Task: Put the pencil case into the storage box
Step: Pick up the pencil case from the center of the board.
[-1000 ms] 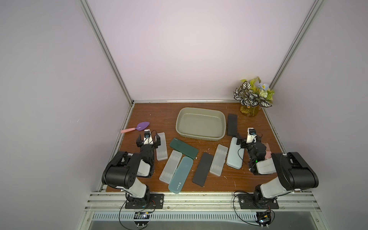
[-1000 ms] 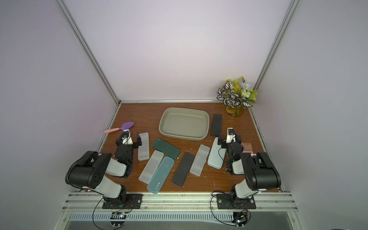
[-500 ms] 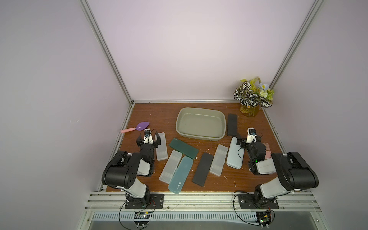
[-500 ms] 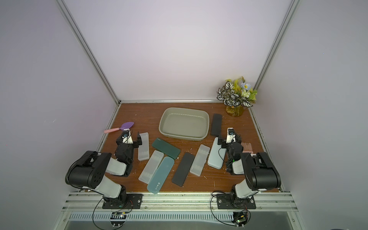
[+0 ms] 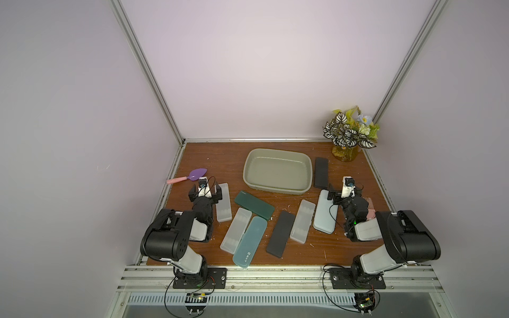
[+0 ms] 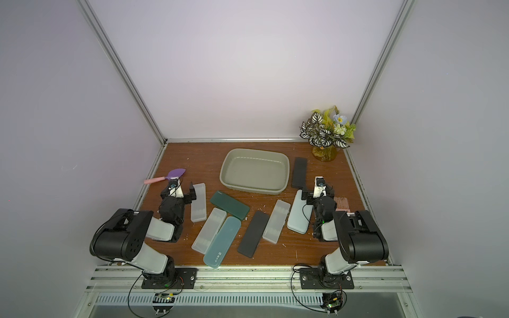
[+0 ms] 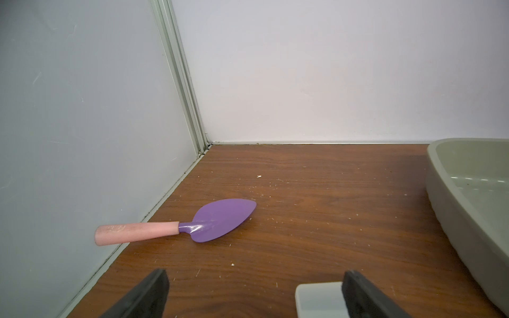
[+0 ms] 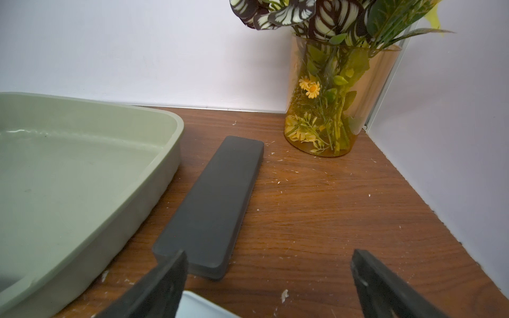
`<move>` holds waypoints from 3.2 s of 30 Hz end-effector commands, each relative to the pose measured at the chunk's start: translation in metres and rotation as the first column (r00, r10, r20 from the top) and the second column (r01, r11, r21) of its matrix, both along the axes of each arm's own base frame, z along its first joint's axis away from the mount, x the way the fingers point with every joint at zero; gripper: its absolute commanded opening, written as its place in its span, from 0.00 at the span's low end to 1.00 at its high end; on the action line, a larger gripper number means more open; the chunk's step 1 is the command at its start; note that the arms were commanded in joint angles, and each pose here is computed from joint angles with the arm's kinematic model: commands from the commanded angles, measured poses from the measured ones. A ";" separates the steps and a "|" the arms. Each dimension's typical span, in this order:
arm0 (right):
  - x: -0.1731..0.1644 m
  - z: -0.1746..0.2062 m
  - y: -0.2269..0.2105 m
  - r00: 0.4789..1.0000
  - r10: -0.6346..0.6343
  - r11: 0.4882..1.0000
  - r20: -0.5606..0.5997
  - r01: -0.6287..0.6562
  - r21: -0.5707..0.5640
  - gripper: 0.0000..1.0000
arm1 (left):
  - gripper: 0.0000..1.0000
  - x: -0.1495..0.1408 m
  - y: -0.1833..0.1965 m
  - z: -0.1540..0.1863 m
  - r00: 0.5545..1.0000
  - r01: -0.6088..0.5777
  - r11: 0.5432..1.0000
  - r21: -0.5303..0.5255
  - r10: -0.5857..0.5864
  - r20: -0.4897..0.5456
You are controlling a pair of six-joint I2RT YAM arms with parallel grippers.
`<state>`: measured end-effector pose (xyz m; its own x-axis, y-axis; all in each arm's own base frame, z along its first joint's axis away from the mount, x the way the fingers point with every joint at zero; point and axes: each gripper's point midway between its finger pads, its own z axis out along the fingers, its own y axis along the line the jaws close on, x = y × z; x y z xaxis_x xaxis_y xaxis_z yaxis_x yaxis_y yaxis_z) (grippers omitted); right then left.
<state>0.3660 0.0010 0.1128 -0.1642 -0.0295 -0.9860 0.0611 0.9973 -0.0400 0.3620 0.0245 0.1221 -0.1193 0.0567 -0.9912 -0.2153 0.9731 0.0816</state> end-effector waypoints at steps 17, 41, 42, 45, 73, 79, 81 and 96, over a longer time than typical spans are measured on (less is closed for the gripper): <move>0.010 0.117 0.008 0.986 -0.035 0.948 -0.165 0.085 0.308 1.00 | 0.79 -0.026 -0.009 0.145 0.984 -0.141 0.984 -0.111 0.127 -0.125; -0.027 0.081 0.093 0.806 0.321 0.875 -0.497 -0.051 0.482 1.00 | 0.90 -0.010 -0.050 -0.005 0.570 -0.264 0.891 -0.370 -0.165 -0.805; -0.028 0.079 0.095 0.800 0.330 0.873 -0.502 -0.056 0.484 0.99 | 0.91 -0.013 -0.053 -0.009 0.556 -0.260 0.895 -0.363 -0.168 -0.814; -0.031 0.073 0.100 0.782 0.348 0.872 -0.517 -0.067 0.486 0.99 | 0.92 -0.022 -0.059 -0.024 0.512 -0.256 0.904 -0.342 -0.173 -0.841; -0.043 0.041 0.123 0.708 0.397 0.868 -0.583 -0.084 0.490 1.00 | 1.00 -0.065 -0.062 -0.075 0.304 -0.246 0.953 -0.176 -0.097 -0.948; -0.044 0.037 0.123 0.704 0.396 0.870 -0.589 -0.082 0.486 1.00 | 1.00 -0.064 -0.071 -0.080 0.288 -0.217 0.963 -0.161 -0.094 -0.953; -0.044 0.037 0.123 0.703 0.397 0.870 -0.590 -0.083 0.486 1.00 | 1.00 -0.064 -0.073 -0.082 0.282 -0.211 0.966 -0.153 -0.089 -0.955; -0.045 0.032 0.125 0.696 0.404 0.868 -0.594 -0.086 0.489 1.00 | 0.97 -0.071 -0.066 -0.100 0.226 -0.200 0.976 -0.083 -0.036 -0.974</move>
